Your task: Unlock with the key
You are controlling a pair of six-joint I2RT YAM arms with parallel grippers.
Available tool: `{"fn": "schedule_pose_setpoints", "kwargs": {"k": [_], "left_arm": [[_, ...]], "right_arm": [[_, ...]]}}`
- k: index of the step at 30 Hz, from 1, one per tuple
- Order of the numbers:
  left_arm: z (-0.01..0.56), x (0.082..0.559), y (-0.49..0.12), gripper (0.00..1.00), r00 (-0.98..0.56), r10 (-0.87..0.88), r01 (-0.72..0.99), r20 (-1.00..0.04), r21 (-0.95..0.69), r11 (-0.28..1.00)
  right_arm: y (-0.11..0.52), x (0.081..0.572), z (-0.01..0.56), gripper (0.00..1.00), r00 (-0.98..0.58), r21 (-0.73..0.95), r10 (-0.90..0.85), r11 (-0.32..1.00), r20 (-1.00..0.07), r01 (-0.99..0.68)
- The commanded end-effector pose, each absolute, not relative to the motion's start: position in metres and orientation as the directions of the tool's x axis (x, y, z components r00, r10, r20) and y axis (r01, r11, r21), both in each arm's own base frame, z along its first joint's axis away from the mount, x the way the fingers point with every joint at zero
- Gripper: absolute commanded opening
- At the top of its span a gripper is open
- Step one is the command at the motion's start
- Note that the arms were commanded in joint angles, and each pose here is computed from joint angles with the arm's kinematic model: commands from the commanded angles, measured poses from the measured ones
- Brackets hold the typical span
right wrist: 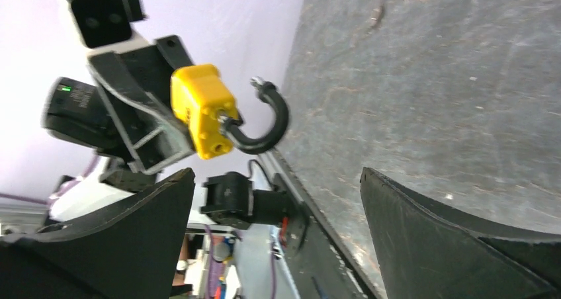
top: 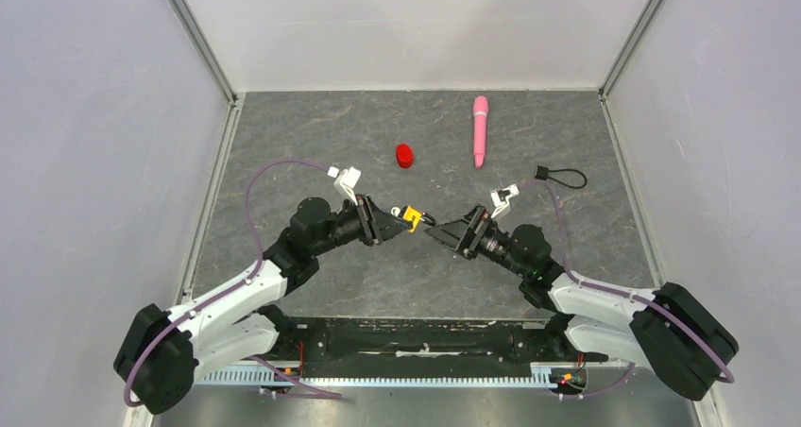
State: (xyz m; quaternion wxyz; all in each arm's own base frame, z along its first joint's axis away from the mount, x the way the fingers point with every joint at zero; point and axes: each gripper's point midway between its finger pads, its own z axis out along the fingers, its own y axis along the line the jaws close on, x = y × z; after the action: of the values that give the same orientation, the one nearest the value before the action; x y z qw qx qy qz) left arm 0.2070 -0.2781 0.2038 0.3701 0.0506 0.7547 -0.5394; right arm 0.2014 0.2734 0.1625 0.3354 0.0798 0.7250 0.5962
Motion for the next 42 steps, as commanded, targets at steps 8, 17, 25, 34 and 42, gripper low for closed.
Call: {"fn": "schedule_pose_setpoints", "kwargs": {"k": [8, 17, 25, 34, 42], "left_arm": [[0.254, 0.197, -0.300, 0.02, -0.699, -0.404, 0.556, -0.590, -0.803, 0.212], [0.249, 0.182, -0.315, 0.02, -0.725, -0.386, 0.542, -0.570, -0.818, 0.190], [0.224, 0.195, -0.308, 0.02, -0.760, -0.438, 0.395, -0.480, -0.876, 0.275], [0.215, 0.200, -0.305, 0.02, -0.769, -0.480, 0.328, -0.422, -0.905, 0.271], [0.210, 0.201, -0.304, 0.08, -0.770, -0.484, 0.318, -0.416, -0.908, 0.274]], "right_arm": [[0.283, 0.198, 0.240, 0.95, -0.746, 0.912, 0.578, -0.008, -0.331, -0.411], [0.287, 0.198, 0.254, 0.75, -0.750, 0.896, 0.577, -0.066, -0.325, -0.439], [0.285, 0.196, 0.248, 0.51, -0.739, 0.891, 0.576, -0.040, -0.350, -0.453], [0.285, 0.194, 0.244, 0.32, -0.741, 0.888, 0.564, -0.029, -0.365, -0.459], [0.285, 0.195, 0.240, 0.16, -0.743, 0.889, 0.558, -0.022, -0.370, -0.458]]}}
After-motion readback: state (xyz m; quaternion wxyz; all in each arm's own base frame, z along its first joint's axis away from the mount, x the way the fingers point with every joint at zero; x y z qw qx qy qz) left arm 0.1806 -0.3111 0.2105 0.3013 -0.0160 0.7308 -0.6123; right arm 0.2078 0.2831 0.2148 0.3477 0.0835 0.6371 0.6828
